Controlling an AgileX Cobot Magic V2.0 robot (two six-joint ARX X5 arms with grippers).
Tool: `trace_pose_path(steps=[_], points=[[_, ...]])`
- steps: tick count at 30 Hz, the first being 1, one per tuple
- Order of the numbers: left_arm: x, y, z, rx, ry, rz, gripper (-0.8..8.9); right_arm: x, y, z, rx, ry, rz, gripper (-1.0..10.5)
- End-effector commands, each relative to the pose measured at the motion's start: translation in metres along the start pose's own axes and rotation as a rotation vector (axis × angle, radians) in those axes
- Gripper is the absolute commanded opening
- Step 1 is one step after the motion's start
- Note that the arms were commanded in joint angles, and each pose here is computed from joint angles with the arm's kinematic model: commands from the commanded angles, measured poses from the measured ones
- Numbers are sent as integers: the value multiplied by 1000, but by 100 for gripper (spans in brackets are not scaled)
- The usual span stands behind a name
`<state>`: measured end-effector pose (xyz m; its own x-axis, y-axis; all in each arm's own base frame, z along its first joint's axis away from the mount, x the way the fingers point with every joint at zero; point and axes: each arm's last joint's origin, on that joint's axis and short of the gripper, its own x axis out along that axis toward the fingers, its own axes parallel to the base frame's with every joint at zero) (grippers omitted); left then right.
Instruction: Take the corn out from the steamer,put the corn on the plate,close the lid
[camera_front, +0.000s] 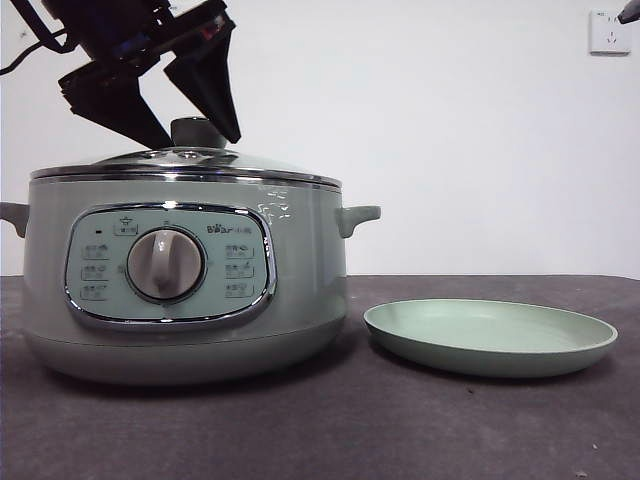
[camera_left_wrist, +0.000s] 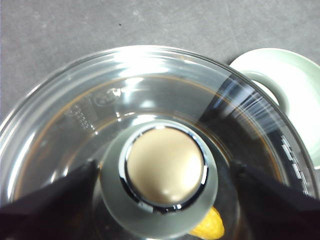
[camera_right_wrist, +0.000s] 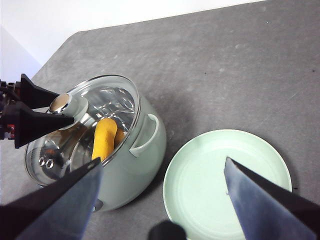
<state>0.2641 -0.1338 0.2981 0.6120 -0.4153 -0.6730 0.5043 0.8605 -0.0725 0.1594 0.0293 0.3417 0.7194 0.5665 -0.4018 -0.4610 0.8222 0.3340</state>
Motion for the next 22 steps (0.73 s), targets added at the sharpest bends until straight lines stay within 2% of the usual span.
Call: trace_pose_path(steps=[1, 6, 15, 19, 22], points=[[1, -1, 0, 18, 1, -4, 204, 0, 1, 1, 10, -5, 4, 409], [1, 0, 0, 38, -1, -5, -3, 0, 1, 1, 10, -5, 4, 409], [-13, -2, 15, 46, -86, -3, -9, 3, 2, 2, 1, -5, 23, 408], [-40, -4, 30, 54, -181, 3, -9, 13, 9, 4, -24, 1, 74, 408], [-67, -5, 39, 55, -251, 55, -9, 27, 17, 7, -32, 32, 123, 405]])
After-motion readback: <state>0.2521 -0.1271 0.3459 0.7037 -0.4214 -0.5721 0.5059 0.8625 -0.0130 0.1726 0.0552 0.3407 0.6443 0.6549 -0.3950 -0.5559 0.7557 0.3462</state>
